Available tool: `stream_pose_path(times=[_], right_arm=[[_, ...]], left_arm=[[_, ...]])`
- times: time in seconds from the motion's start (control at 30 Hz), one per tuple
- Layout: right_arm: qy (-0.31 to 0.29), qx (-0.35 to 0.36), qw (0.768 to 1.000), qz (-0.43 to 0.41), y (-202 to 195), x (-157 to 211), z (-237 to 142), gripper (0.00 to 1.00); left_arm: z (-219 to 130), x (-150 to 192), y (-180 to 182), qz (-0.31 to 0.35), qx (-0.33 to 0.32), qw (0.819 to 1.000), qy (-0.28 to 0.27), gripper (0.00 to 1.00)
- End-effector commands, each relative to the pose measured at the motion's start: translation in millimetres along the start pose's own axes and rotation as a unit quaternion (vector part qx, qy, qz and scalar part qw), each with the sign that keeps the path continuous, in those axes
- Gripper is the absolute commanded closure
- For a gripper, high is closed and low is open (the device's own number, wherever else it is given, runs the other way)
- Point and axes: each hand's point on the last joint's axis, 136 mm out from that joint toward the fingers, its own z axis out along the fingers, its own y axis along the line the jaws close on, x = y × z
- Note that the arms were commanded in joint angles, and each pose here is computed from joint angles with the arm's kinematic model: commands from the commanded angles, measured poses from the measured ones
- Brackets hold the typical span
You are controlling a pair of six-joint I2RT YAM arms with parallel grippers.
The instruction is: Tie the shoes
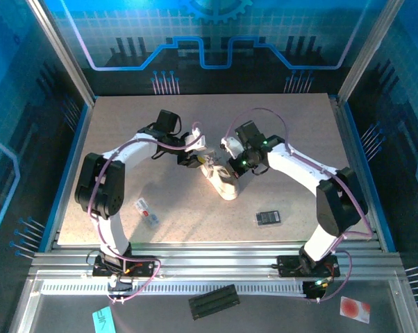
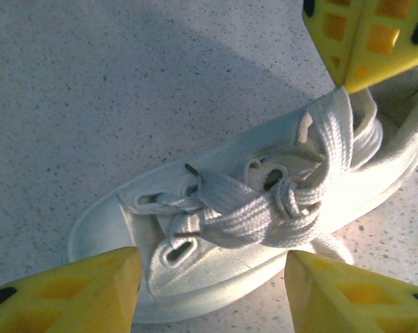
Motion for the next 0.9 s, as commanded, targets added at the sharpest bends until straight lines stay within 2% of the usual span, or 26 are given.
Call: stream_pose_path(times=[0.0, 0.3, 0.43, 0.5, 0.63, 0.73, 0.77, 0.87], right_arm=[[0.019, 0.028, 0.999, -0.020, -17.1, -4.4, -7.3, 0.99], [0.026, 0.054, 0.998, -0.020, -60.9, -33.7, -4.2, 0.99], [0.027, 0.053, 0.998, -0.015, -72.9, -38.5, 2.7, 0.98], [0.024, 0.049, 0.998, -0.014, -73.4, -39.2, 5.8, 0.98], [0.015, 0.039, 0.999, -0.009, -70.8, -37.5, 8.4, 0.97], [0.011, 0.034, 0.999, -0.008, -68.1, -33.6, 9.6, 0.97], [0.011, 0.033, 0.999, -0.007, -67.8, -32.6, 9.3, 0.97], [0.006, 0.033, 0.999, -0.006, -67.1, -29.2, 8.4, 0.97]], left_arm=[[7.7, 0.4, -0.7, 0.052, 0.018, 0.998, 0.005, 0.43], [37.5, 14.8, -12.7, 0.075, 0.046, 0.996, 0.033, 0.43], [40.5, 19.1, -15.3, 0.072, 0.044, 0.996, 0.038, 0.47], [38.8, 18.8, -16.3, 0.070, 0.043, 0.996, 0.040, 0.55], [34.4, 17.2, -17.9, 0.062, 0.036, 0.997, 0.042, 0.82], [30.7, 16.6, -20.6, 0.058, 0.030, 0.997, 0.042, 0.97], [29.5, 17.0, -21.7, 0.056, 0.028, 0.997, 0.044, 1.00], [25.8, 18.8, -23.9, 0.051, 0.020, 0.997, 0.049, 1.00]])
